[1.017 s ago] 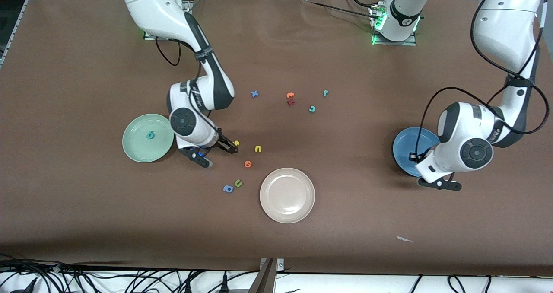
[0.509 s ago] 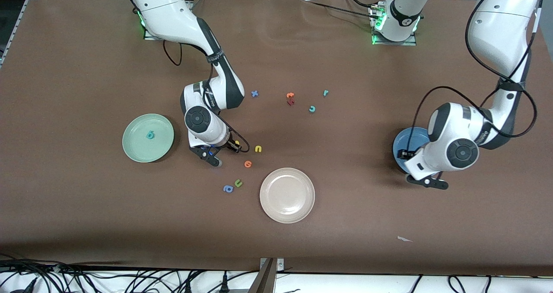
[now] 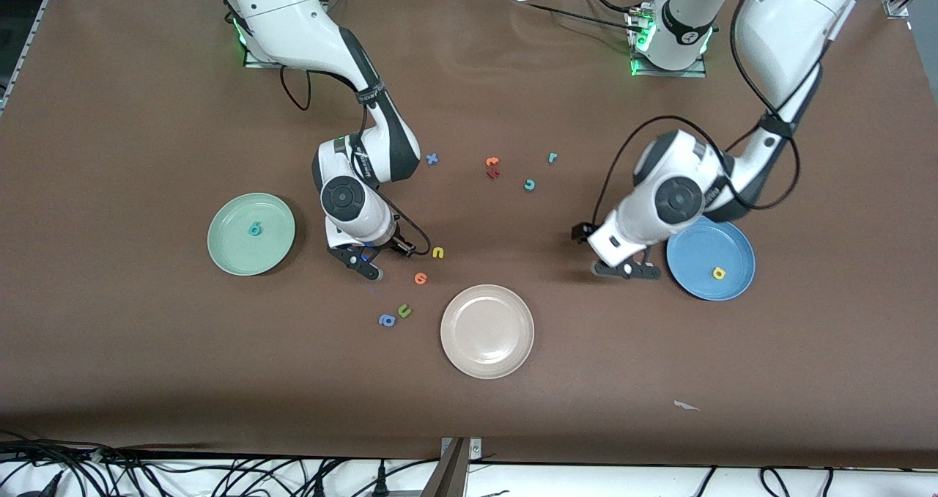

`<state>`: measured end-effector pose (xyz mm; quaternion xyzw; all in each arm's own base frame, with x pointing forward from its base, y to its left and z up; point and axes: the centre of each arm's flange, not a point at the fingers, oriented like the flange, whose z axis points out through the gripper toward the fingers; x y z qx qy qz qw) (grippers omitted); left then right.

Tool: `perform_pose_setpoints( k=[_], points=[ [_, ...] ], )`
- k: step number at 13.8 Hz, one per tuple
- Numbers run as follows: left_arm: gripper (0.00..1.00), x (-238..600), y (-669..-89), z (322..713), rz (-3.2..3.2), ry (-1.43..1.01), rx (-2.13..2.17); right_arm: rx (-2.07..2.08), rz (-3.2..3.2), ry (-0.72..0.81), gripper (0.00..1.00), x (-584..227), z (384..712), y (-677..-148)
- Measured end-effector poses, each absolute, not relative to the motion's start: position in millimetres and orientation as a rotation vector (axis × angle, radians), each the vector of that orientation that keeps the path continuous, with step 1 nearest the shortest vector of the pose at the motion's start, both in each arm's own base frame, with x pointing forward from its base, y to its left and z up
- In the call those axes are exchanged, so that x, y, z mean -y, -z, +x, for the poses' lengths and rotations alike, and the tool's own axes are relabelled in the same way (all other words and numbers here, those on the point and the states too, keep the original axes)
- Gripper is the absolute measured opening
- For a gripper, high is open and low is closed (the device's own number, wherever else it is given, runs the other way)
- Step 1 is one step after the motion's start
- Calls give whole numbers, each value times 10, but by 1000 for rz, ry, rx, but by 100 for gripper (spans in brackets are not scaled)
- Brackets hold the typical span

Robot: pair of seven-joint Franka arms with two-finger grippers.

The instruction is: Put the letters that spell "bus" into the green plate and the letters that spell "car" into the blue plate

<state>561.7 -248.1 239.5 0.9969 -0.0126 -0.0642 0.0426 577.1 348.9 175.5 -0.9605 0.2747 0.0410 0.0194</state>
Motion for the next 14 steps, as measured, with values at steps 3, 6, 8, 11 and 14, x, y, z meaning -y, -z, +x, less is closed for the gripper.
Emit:
perform_pose_setpoints(
  k=[3,6,8,11,14],
  points=[
    [100,2994,-2362,4977,3073,170,-62,-851,-2979,-124,43,-3500,5778,-1771],
    [100,3325,-2279,4539,3126,109,-147,-848,-2978,-123,26,-3505,5780,-1782],
    [100,3501,-2211,4353,3141,70,-195,-846,-2979,-123,22,-3504,5781,-1785],
    [100,3716,-2053,4136,3153,34,-233,-833,-2981,-121,22,-3508,5787,-1792],
    [96,3785,-1828,4078,3158,38,-252,-792,-2999,-145,22,-3511,5817,-1843]
  ],
)
